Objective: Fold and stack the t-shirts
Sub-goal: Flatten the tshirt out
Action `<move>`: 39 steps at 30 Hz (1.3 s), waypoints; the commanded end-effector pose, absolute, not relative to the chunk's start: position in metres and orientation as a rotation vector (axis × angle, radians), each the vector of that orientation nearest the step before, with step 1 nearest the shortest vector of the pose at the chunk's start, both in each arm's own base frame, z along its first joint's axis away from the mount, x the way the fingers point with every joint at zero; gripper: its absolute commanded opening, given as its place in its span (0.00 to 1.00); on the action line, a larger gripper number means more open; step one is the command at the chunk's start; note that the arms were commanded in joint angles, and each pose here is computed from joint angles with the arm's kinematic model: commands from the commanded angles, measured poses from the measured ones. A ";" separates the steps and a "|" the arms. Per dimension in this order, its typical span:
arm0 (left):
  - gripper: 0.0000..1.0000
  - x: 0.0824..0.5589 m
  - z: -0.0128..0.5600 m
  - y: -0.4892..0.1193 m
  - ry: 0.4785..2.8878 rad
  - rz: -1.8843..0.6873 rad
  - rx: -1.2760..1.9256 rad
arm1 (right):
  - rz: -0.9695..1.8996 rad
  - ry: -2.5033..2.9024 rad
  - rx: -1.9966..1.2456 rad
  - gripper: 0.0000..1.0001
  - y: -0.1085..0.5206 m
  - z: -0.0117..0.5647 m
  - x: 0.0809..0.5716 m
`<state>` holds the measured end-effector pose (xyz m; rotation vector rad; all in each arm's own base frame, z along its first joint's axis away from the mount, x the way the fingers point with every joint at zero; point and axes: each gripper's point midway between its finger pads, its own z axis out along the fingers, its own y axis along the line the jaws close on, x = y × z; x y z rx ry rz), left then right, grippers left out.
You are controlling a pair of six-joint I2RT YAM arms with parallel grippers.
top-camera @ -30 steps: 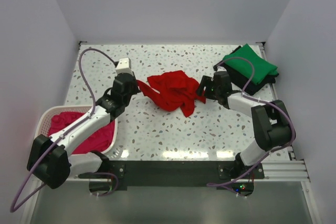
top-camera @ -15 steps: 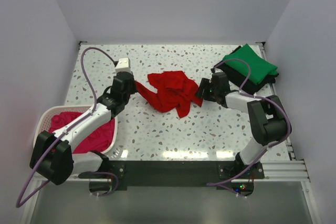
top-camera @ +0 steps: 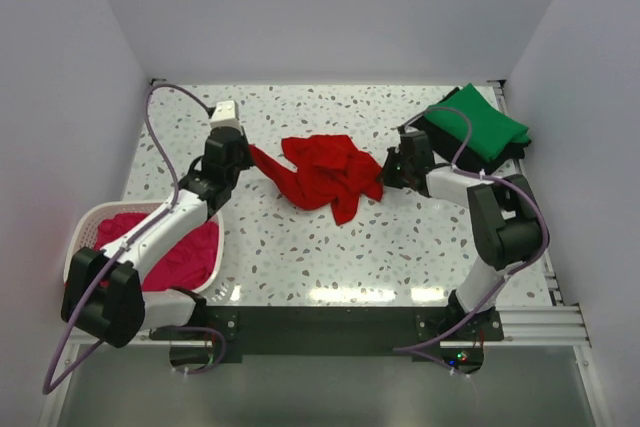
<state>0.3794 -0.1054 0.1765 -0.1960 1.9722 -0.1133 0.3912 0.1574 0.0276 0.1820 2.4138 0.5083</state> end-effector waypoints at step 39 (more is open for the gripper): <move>0.00 0.346 0.419 0.015 1.390 -0.002 -0.396 | -0.093 1.429 0.407 0.00 -0.034 0.500 0.250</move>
